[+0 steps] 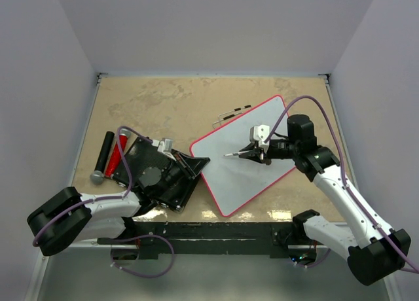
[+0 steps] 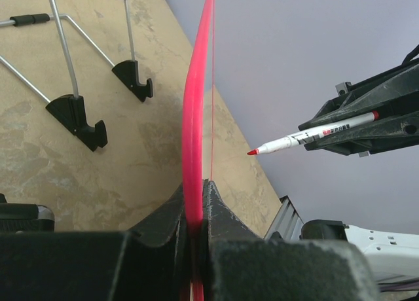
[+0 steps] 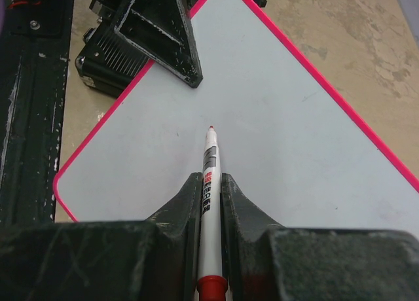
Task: Write a sentence on the whiteboard
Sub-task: Pick up the sentence from the whiteboard.
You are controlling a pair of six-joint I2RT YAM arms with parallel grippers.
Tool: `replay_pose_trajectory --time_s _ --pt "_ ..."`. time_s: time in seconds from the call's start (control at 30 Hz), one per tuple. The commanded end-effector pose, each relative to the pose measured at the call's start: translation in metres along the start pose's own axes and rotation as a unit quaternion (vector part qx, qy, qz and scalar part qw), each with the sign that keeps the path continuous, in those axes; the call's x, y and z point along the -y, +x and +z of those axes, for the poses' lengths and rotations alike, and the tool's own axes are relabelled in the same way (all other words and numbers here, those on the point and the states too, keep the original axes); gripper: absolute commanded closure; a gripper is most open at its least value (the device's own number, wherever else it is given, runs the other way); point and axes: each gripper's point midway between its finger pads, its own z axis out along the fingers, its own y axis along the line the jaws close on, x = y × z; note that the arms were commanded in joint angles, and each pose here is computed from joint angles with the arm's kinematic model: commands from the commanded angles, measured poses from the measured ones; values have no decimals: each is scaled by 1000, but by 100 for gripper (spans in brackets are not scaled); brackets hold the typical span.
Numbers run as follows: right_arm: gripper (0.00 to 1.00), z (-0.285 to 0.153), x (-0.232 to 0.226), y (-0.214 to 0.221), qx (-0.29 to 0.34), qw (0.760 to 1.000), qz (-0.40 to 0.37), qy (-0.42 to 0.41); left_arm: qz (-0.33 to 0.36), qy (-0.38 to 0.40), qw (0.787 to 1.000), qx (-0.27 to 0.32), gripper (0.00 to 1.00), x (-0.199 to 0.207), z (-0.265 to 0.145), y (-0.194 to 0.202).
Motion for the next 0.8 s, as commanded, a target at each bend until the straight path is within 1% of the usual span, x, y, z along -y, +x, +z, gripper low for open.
replay_pose_trajectory --time_s 0.0,0.4,0.77 --pt "100 -1 0 -9 17 1000 -18 2 10 34 998 55 100 19 0 -26" --pt "100 0 0 -11 21 1000 -13 1 9 33 998 53 100 19 0 -25" --pt "100 0 16 -18 8 1000 -17 21 9 30 998 53 100 18 1 -26"
